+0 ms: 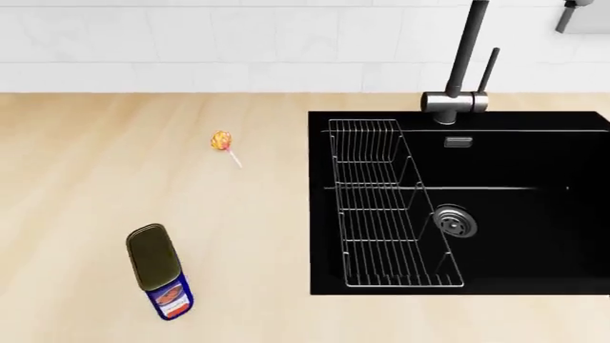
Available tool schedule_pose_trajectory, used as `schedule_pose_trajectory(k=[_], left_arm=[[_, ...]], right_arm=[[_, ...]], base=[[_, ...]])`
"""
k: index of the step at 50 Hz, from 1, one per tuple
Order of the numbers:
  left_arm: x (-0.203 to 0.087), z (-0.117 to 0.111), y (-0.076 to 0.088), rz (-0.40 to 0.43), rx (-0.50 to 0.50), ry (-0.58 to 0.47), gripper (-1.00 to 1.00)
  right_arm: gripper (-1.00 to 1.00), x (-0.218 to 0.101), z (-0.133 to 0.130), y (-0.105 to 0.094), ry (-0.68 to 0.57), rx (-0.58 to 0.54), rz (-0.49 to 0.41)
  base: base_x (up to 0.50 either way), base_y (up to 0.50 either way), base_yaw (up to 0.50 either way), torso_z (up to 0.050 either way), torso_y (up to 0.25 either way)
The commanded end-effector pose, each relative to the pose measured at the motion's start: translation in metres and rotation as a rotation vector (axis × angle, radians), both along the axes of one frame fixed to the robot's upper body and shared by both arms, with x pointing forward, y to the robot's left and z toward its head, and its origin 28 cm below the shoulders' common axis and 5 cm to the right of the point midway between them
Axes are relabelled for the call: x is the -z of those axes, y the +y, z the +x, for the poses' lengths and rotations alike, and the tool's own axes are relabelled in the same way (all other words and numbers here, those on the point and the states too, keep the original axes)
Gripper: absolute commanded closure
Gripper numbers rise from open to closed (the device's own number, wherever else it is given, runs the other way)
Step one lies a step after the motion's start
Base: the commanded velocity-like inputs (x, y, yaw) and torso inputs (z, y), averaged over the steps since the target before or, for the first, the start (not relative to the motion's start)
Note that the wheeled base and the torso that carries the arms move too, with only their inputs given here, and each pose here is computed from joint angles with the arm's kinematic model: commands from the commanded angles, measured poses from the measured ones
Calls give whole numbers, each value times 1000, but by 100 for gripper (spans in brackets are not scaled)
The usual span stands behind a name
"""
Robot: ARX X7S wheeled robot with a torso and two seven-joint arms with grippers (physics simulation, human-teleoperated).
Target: Pick the cans from the counter and place them in their designated side in the cabinet.
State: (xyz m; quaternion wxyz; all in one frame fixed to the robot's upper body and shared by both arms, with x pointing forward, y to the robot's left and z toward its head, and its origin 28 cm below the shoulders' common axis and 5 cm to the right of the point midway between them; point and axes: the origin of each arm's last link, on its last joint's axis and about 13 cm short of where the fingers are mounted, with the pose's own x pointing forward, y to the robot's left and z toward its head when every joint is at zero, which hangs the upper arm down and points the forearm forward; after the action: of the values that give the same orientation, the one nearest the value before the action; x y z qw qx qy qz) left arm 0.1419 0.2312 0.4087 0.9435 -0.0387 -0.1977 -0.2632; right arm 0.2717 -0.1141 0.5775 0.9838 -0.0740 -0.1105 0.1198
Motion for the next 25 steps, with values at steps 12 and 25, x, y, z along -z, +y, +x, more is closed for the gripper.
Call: schedule_pose_trajectory(k=[12, 25], left_arm=[[0, 1, -1, 0, 6, 2, -100], [2, 4, -2, -6, 12, 7, -100]], right_arm=[[-100, 0, 0, 0, 0, -1, 0], [-100, 7, 26, -37, -120, 313, 87]], base=[[-329, 313, 0, 0, 0], [-331, 222, 0, 0, 0]])
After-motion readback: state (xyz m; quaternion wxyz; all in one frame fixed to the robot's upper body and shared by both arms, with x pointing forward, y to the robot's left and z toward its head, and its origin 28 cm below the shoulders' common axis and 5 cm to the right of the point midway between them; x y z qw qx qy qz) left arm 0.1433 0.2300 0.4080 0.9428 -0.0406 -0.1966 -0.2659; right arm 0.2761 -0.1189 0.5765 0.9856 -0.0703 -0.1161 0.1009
